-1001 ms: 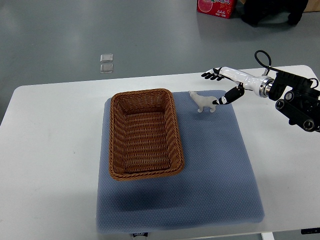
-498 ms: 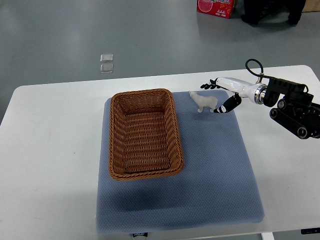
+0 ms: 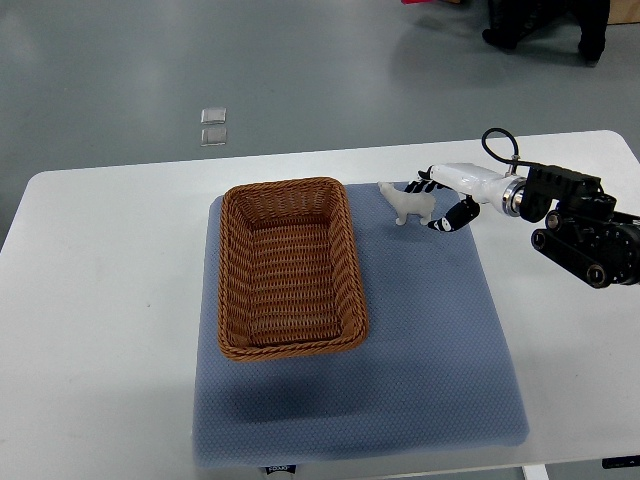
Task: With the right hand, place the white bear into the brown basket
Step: 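Reach the right hand toward the white bear figurine, then close the right hand fingers around the white bear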
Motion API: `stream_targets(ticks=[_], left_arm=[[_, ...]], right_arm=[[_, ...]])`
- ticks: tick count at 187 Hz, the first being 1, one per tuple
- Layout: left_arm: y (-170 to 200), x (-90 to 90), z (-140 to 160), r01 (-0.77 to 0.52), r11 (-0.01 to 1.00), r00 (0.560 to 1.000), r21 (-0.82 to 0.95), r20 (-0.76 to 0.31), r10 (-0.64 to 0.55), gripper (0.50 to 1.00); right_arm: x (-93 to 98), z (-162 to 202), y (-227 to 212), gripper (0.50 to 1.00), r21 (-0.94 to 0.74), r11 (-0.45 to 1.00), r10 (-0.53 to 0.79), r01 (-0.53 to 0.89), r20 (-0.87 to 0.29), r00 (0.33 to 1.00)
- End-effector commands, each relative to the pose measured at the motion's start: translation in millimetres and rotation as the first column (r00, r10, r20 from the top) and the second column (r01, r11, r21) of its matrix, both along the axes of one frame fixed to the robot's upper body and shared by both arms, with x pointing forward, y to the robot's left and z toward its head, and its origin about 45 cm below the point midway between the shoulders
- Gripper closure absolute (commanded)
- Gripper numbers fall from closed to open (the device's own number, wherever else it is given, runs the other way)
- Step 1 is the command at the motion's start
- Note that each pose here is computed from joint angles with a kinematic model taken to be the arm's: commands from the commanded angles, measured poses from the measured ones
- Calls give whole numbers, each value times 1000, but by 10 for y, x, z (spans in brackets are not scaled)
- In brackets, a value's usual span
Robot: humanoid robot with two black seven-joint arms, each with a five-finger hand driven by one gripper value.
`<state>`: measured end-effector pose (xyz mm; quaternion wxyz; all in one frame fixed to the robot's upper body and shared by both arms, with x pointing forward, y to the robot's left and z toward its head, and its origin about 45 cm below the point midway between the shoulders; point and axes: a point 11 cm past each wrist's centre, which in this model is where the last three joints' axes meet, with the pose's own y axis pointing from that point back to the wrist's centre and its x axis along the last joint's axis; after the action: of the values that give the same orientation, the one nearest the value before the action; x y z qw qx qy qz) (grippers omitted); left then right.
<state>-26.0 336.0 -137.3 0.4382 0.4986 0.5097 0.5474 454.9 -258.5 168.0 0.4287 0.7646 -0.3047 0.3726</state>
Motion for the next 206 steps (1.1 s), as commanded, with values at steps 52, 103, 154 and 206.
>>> stream_targets(ticks=[52, 103, 154, 206], left_arm=[[0, -1, 0, 0, 1000, 1000, 0, -1, 0, 500], [0, 1, 0, 0, 1000, 1000, 0, 1, 0, 500], [0, -1, 0, 0, 1000, 1000, 0, -1, 0, 500], [0, 1, 0, 0, 1000, 1000, 0, 1, 0, 500]], right_arm=[[25, 90, 109, 760, 9, 999, 32, -32, 2, 999], [5, 49, 128, 767, -26, 998, 49, -49, -13, 999], [1, 21, 141, 891, -38, 998, 39, -40, -10, 999], [38, 59, 120, 1000, -50, 999, 17, -15, 43, 999]])
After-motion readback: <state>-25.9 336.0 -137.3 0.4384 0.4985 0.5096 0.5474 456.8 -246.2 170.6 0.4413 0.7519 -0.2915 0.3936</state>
